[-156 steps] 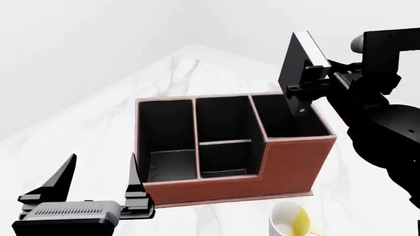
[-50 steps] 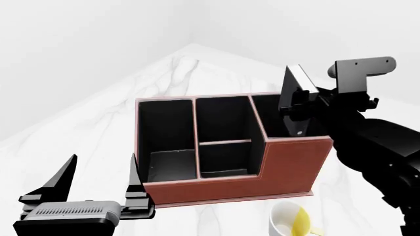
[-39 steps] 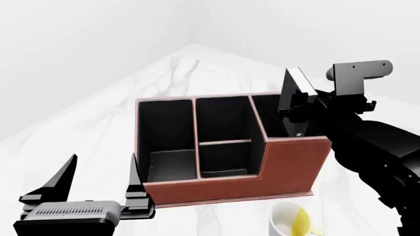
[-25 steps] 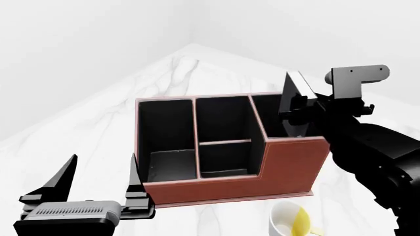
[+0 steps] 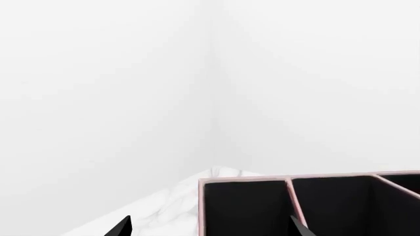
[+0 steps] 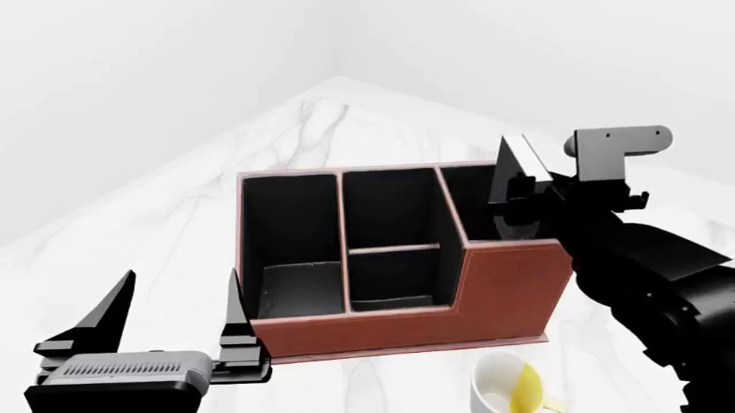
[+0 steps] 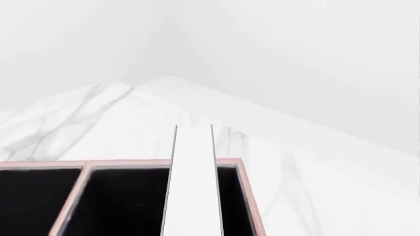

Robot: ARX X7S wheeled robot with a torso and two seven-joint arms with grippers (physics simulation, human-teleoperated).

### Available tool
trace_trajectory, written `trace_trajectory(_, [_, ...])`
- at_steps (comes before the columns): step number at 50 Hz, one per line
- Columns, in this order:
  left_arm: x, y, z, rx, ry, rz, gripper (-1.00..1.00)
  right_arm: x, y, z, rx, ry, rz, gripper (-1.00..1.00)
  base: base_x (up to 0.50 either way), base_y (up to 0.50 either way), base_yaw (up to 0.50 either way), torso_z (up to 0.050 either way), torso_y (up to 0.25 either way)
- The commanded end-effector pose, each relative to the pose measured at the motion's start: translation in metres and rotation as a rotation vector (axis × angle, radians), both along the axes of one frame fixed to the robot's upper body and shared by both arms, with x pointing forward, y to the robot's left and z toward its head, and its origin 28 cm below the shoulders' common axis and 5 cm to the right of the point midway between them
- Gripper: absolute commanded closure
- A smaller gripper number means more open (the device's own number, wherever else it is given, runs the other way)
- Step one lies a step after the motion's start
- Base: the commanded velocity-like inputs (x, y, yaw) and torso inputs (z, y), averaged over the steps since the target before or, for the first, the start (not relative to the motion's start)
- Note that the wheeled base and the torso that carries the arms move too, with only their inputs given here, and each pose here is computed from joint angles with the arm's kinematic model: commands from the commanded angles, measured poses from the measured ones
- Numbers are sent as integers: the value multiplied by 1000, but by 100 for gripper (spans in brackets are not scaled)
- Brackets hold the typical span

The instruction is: Pick up the book and place it in the right compartment of the caddy.

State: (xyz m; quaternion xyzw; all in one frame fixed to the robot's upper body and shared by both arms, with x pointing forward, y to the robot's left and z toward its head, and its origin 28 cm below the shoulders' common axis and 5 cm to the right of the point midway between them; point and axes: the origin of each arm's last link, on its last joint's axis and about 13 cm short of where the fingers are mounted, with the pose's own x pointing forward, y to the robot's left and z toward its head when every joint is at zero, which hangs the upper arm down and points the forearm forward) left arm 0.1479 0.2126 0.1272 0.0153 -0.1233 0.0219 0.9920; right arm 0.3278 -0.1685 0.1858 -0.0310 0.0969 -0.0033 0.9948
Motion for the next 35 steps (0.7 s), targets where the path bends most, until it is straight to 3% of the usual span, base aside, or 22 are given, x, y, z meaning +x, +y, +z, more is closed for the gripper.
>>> trace_trajectory(1, [0, 0, 0, 0, 1, 1, -100, 5, -5, 2, -30, -33, -24, 100, 0, 0, 0, 0, 0])
trace_trajectory(35, [0, 0, -1, 1, 1, 4, -100, 9, -7, -16, -27, -6, -30, 100, 0, 0, 0, 0, 2])
